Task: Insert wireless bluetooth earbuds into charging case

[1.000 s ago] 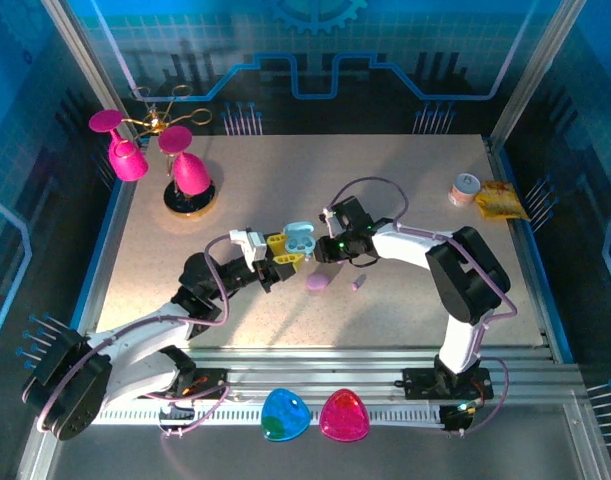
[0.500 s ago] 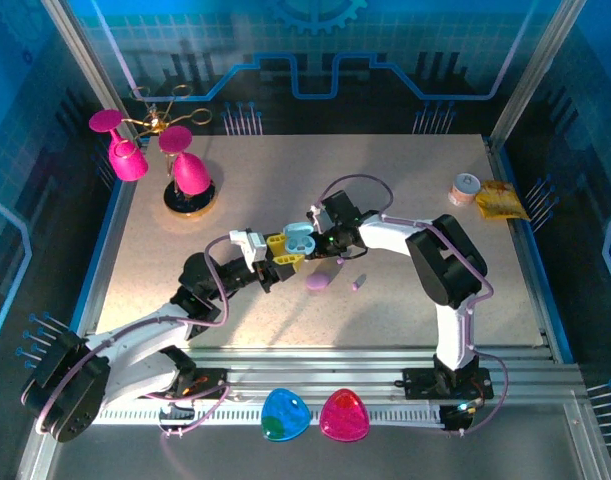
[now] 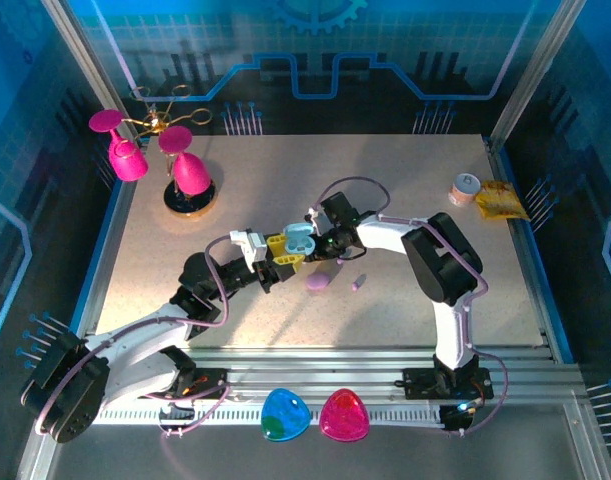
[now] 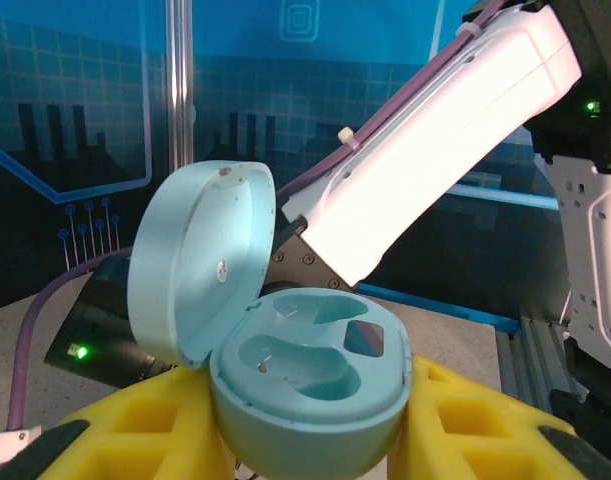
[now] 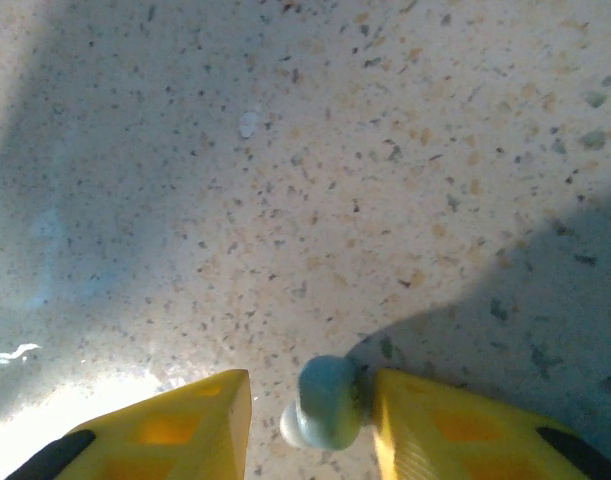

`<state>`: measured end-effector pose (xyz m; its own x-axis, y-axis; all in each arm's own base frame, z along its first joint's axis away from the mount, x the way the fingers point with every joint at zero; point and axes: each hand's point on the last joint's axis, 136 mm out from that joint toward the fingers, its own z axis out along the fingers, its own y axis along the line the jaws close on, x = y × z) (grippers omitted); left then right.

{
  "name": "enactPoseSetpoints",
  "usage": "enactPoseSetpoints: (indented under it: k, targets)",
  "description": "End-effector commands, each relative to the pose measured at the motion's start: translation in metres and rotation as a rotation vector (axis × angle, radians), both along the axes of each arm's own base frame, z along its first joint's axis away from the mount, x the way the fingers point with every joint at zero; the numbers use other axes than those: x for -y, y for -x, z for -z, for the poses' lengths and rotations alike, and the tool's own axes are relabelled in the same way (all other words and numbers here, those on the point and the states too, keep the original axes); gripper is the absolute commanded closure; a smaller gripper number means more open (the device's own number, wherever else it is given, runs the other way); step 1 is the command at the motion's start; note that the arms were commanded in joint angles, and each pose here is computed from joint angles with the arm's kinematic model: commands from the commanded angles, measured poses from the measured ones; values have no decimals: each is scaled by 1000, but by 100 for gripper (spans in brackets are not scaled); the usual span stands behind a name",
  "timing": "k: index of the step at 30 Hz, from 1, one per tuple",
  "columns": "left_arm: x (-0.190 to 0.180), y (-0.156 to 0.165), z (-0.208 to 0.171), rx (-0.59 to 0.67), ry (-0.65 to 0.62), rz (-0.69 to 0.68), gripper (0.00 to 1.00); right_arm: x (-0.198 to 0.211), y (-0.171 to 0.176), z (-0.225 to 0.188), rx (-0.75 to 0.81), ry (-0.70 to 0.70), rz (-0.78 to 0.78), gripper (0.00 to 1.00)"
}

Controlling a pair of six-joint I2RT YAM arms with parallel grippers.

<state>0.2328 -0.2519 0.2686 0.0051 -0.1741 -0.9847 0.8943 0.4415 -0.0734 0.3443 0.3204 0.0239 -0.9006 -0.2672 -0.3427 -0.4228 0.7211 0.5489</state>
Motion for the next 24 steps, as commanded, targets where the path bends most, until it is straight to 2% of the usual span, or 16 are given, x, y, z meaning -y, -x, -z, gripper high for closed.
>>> enactPoseSetpoints:
  k: [1,13,24]
  targets:
    - [-5,1,-7,31,15,-20,80,0,1,10,-21,15,-9,66]
    - [-7,1,-5,32,11,-27,80,-15,7,-9,-31,-112,-31,71]
    - [-8,2,-4,31,10,-31,80,-19,13,1,-67,-111,-64,72]
